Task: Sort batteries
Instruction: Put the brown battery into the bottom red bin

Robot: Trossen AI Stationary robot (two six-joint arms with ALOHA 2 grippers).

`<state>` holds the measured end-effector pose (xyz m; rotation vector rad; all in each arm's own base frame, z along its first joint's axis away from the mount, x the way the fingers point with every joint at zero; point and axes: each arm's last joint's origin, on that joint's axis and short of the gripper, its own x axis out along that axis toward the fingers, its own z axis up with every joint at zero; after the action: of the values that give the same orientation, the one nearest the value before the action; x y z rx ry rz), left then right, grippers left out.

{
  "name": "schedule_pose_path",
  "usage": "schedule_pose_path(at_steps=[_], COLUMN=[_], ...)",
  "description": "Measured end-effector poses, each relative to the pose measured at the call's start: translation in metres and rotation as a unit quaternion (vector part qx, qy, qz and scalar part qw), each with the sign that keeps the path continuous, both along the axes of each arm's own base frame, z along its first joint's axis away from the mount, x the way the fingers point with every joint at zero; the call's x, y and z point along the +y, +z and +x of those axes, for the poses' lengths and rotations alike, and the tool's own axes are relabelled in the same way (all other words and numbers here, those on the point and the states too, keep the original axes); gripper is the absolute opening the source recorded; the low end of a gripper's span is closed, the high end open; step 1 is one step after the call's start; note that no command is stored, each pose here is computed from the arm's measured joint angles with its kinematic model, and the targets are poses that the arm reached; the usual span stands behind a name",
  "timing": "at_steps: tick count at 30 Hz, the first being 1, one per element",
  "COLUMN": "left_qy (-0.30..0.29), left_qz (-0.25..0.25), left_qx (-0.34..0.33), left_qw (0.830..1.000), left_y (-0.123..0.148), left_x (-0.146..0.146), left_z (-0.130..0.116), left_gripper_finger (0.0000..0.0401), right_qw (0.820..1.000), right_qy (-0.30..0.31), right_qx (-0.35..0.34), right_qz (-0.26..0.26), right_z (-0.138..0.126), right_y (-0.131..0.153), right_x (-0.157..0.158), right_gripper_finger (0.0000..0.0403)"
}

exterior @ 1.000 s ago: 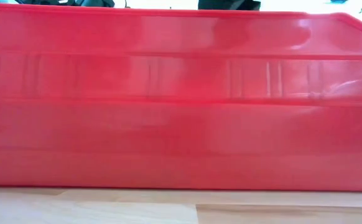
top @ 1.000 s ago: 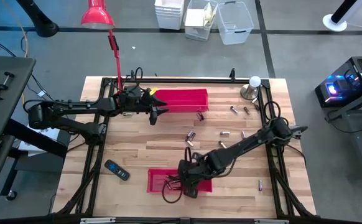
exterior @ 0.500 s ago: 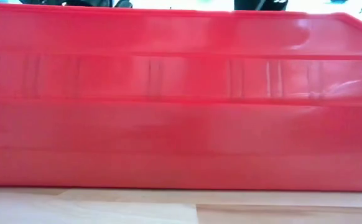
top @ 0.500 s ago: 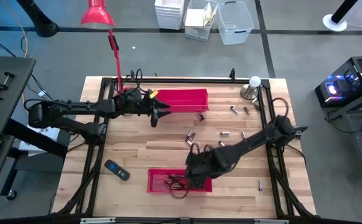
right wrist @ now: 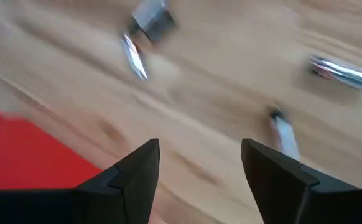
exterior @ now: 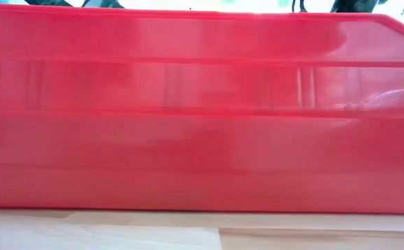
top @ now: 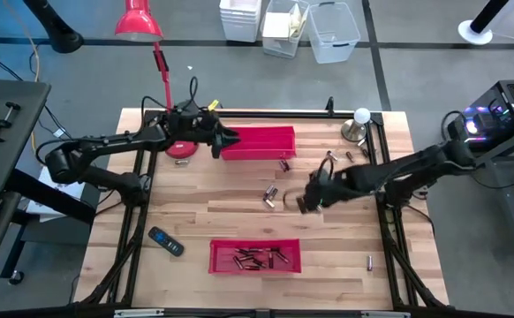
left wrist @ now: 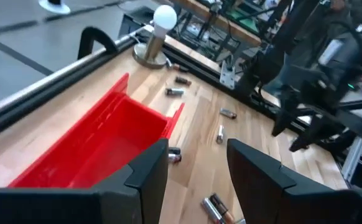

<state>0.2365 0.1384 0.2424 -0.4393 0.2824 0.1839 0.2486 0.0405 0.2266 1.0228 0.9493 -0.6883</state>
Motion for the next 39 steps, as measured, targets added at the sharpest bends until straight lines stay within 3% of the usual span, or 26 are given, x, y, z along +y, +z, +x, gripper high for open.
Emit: schedule_pose_path(at_steps=[3, 6, 13, 22, 29, 39], left_qy=[0.000, -0.006, -0.017, -0.015, -0.016, -0.023], left_qz=[-0.014, -0.025, -0.032, -0.033, -0.031, -0.011], left_qx=[0.014, 0.021, 0.022, 0.022, 0.023, 0.025], left_qw=[1.000, 0.999, 0.999, 0.999, 0.999, 0.999], left_y=[-0.009, -0.014, -0.016, -0.016, -0.016, -0.016], left_x=[0.003, 0.001, -0.005, -0.005, -0.005, -0.005], left_z=[0.003, 0.007, 0.013, 0.013, 0.013, 0.013], left_gripper_finger=[0.0156, 0.0156, 0.0156, 0.0156, 0.0156, 0.0156], right_qw=[0.994, 0.987, 0.989, 0.989, 0.986, 0.975], right_qy=[-0.067, -0.103, -0.122, -0.099, -0.104, -0.140], right_qx=[-0.077, -0.108, -0.053, 0.093, 0.110, 0.145], right_qz=[0.045, 0.062, 0.070, 0.059, 0.072, 0.090], right_z=[0.004, 0.015, 0.062, 0.120, 0.136, 0.129], right_y=[-0.016, -0.027, -0.043, -0.065, -0.072, -0.081], right_x=[-0.028, -0.052, -0.076, -0.081, -0.077, -0.062], right_gripper_finger=[0.0220, 0.0220, 0.0220, 0.0220, 0.0220, 0.0220])
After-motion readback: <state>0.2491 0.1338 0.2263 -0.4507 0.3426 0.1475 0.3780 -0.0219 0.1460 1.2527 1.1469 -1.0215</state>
